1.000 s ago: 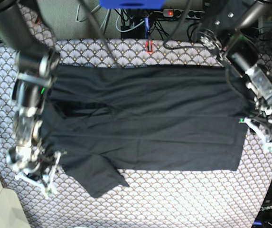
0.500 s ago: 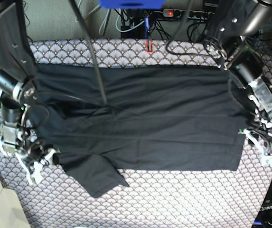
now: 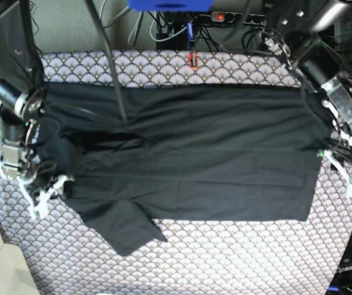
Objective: Fold the T-shirt properly
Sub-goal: 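Reach both grippers across the shirt to its hem edge, then close both grippers on the hem edge of the shirt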
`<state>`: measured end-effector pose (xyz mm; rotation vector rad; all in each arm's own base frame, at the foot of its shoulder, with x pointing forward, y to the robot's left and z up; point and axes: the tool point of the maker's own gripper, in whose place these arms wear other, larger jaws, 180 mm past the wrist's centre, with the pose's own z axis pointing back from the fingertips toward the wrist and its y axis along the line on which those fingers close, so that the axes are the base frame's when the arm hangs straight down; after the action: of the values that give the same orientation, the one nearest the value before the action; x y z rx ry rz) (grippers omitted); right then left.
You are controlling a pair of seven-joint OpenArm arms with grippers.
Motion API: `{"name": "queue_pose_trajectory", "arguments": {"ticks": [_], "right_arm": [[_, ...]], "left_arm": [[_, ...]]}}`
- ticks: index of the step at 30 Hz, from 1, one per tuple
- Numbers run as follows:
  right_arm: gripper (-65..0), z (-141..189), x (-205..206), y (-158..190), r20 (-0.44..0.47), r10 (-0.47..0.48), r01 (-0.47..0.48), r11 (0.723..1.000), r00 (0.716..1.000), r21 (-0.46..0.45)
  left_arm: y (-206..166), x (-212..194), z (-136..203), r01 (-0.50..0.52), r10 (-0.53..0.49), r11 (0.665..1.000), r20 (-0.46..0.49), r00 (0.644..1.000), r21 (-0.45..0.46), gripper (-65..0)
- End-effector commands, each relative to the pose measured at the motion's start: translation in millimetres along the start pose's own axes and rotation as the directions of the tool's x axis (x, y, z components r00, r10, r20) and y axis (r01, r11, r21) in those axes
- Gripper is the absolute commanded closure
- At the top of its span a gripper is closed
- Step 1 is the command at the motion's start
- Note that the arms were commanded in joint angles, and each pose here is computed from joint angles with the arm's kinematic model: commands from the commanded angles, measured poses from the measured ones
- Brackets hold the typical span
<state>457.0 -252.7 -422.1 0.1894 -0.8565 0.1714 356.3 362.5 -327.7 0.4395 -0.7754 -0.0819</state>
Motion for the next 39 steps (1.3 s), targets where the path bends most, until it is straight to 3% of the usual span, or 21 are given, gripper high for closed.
{"name": "queue_pose_trajectory", "arguments": {"ticks": [1, 5, 9, 12, 17, 25, 30, 36, 39], "right_arm": [[-29.7, 1, 22, -3, 0.057, 0.005, -0.004, 1.0, 0.998, -0.008], [-26.0, -3, 16, 8, 0.064, -0.001, 0.0, 1.0, 0.998, 0.01], [-8.3, -3, 20, 8, 0.088, 0.002, -0.003, 1.0, 0.996, 0.011], [-1.1, -2, 25, 6, 0.097, 0.007, -0.007, 1.0, 0.995, 0.005], [-1.1, 3, 21, -5, 0.09, 0.011, -0.01, 1.0, 0.996, -0.013], [-1.1, 5, -4, -5, 0.046, 0.003, -0.002, 1.0, 0.999, -0.014], [-1.1, 7, -17, -8, 0.026, -0.001, 0.001, 1.0, 1.0, -0.02], [-1.1, 9, -19, -11, 0.02, 0.0, 0.001, 1.0, 1.0, -0.024], [-1.1, 9, -19, -12, 0.022, 0.0, 0.0, 1.0, 1.0, -0.026]], "left_arm": [[14, 19, 4, -0.006, 0.004, 0.999, 0.056, 0.998, 0.032, -27.0], [15, 21, 4, -0.007, 0.005, 0.999, 0.059, 0.998, 0.033, -27.1], [15, 31, 3, -0.011, 0.008, 1.0, 0.083, 0.996, 0.029, -27.1], [14, 50, 0, -0.036, 0.033, 0.999, 0.116, 0.993, 0.017, -27.1], [-5, 64, -34, -0.148, 0.152, 0.987, 0.083, 0.985, -0.057, -27.1], [-26, 108, -74, -0.291, 0.307, 0.951, 0.232, 0.923, -0.103, -27.2], [-30, 110, -100, -0.363, 0.385, 0.922, 0.218, 0.897, -0.137, -27.2], [-23, 92, -117, -0.421, 0.433, 0.901, 0.237, 0.87, -0.1, -27.4], [-28, 90, -117, -0.421, 0.433, 0.901, 0.263, 0.862, -0.106, -33.9]]}}
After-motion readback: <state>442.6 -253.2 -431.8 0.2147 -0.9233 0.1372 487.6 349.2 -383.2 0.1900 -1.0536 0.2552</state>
